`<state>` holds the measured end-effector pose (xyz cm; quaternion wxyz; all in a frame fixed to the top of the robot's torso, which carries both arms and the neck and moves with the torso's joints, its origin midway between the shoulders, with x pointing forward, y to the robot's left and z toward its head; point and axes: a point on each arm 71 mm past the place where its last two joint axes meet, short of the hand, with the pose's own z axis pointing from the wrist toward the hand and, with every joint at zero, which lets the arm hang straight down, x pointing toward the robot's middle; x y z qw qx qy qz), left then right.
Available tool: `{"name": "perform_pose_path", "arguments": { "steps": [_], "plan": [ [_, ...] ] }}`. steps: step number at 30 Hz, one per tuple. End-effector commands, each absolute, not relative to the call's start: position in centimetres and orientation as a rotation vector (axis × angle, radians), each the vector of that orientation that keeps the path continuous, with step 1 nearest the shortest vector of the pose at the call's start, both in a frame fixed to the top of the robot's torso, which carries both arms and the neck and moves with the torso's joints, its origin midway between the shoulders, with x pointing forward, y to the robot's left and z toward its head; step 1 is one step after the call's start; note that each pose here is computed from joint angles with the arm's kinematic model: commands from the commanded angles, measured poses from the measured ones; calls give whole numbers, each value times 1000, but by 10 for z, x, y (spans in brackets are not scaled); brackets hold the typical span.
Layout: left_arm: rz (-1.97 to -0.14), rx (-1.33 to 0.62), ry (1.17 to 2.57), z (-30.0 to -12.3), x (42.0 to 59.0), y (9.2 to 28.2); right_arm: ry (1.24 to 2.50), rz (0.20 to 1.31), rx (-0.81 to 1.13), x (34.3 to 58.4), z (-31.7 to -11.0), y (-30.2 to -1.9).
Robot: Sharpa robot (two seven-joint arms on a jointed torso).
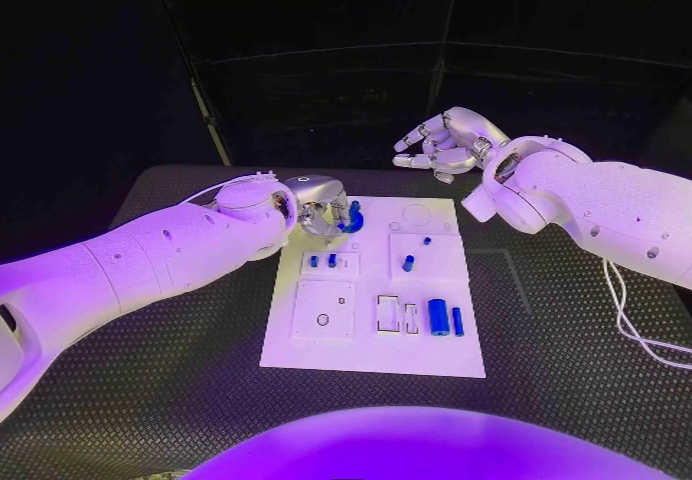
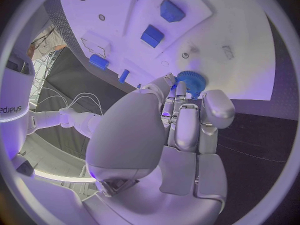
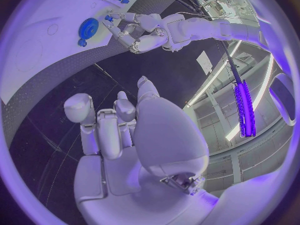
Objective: Assemble the parts on the task board
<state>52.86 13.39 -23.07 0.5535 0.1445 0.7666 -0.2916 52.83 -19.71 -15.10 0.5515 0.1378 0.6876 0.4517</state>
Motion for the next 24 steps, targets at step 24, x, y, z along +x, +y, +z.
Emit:
{"name": "perform_pose_path", "arguments": {
  "steps": [24],
  "plan": [
    [-657,298,1915,-239,526,156,1628,1072,319,528,-151,-199]
  ]
}}
